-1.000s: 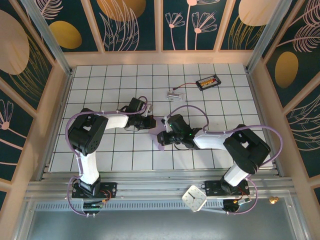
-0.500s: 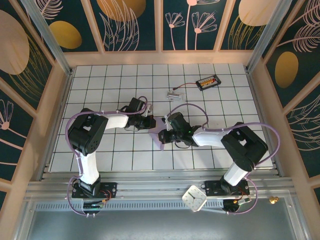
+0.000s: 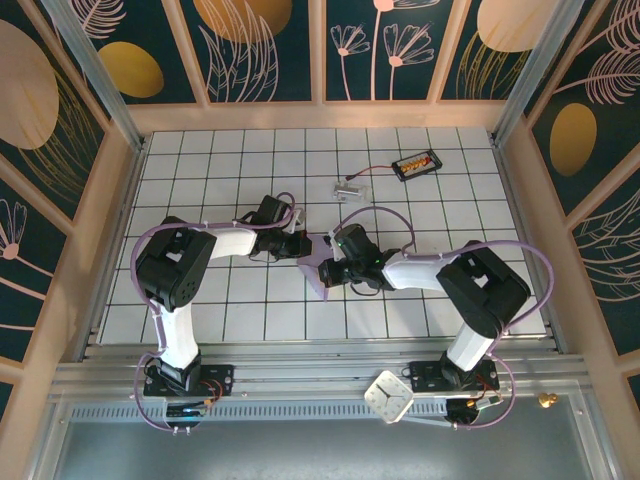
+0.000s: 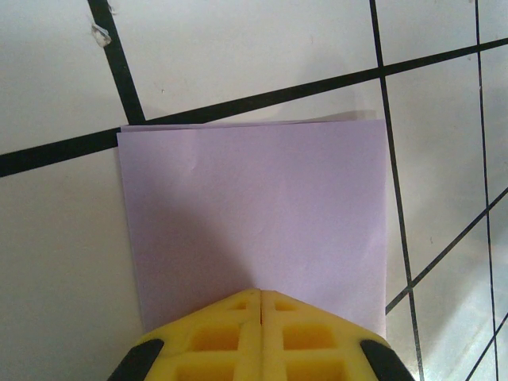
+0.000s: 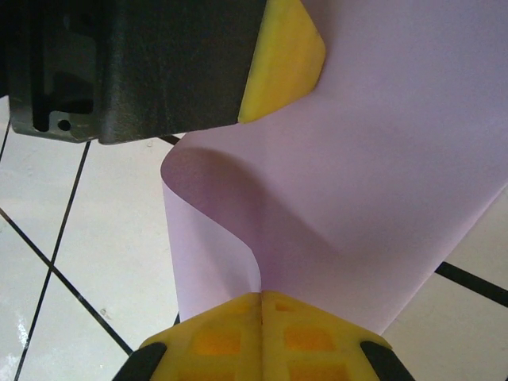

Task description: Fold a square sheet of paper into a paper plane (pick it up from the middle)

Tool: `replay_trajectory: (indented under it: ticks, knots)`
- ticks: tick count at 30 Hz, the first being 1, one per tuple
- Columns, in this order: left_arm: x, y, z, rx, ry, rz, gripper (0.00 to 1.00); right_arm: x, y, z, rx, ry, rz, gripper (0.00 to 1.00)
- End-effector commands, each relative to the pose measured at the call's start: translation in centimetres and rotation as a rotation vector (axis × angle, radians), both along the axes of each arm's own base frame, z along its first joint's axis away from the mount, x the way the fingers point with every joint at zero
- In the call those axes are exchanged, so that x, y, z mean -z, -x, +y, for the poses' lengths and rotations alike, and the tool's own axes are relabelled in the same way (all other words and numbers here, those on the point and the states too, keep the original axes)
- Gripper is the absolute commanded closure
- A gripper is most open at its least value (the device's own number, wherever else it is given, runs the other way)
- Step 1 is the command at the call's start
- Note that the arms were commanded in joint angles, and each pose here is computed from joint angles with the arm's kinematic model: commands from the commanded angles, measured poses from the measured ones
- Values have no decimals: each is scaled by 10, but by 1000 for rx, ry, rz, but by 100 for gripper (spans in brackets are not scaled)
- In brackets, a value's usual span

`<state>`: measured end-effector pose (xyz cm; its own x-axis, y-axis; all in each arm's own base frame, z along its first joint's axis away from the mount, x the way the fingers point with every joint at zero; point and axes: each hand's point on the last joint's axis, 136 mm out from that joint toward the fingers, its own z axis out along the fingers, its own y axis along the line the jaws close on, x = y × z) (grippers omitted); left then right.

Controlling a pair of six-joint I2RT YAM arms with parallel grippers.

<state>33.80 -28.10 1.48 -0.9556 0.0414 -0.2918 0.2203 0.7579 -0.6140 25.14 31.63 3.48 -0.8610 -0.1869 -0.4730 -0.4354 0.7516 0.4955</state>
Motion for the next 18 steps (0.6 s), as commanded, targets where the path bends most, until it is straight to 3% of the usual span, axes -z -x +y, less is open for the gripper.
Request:
replay_trajectory:
  ticks: [1,18]
  knots:
    - [15,11,4,15,-36,54,98,0,-10,0,3,16,-19,95]
    - [16,11,4,17,-36,55,97,8,-12,1,-7,25,-13,95]
